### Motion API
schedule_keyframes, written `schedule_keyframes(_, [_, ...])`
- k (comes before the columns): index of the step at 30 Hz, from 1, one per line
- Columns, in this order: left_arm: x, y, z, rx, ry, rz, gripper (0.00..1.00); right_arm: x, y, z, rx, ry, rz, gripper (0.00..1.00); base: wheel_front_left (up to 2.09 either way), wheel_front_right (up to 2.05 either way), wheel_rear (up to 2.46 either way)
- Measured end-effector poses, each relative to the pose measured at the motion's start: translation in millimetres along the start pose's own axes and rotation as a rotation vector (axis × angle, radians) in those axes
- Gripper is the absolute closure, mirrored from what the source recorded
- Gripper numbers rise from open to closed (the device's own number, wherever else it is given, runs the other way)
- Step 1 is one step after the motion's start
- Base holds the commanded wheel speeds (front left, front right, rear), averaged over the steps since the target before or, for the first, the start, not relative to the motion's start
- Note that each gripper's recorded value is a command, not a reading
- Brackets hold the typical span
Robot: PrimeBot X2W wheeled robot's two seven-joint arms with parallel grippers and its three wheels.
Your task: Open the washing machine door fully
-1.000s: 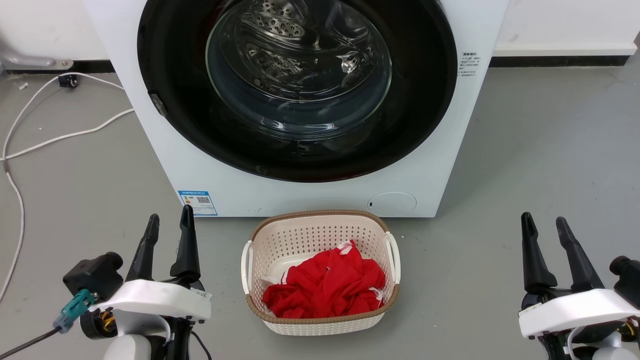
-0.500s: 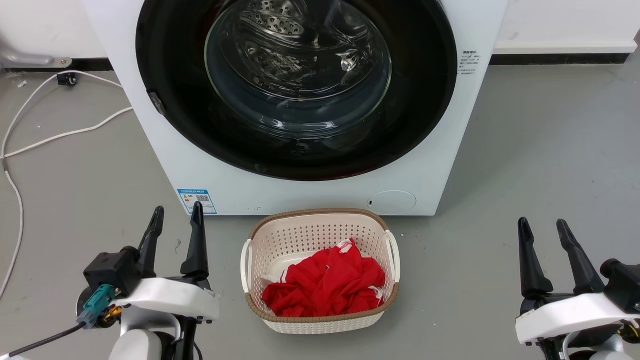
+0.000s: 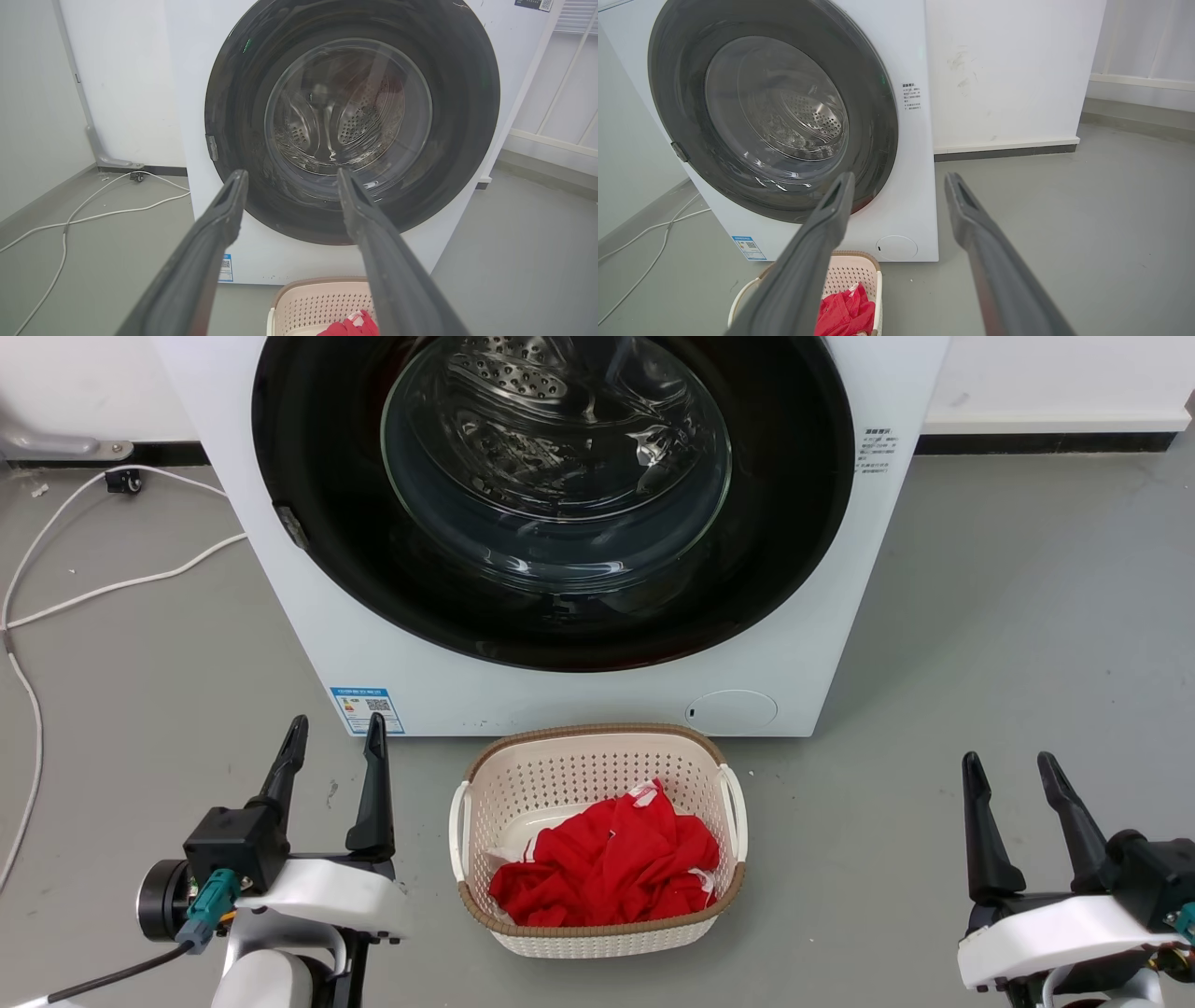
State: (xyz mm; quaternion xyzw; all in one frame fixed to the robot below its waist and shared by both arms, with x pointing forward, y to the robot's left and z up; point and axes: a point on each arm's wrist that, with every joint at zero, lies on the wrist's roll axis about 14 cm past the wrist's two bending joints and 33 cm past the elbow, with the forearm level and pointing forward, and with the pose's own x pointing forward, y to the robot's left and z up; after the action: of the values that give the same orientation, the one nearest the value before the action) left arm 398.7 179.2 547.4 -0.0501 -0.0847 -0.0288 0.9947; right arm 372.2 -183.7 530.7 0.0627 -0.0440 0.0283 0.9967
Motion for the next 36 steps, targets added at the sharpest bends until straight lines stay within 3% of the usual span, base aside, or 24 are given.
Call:
schedule_keyframes(25, [-1.0, -3.8, -0.7, 0.149, -0.02, -0.031, 0.0, -2.5, 2.6, -3.3, -0.12, -0.015, 0.019, 0.0, 0.0, 0.0, 0.0])
schedule_keyframes(36, [-0.2, -3.7, -3.3, 0.145, -0.014, -0.029, 0.0, -3.5, 0.3, -5.9, -0.112, -0.012, 0.012, 0.0, 0.0, 0.0, 0.0])
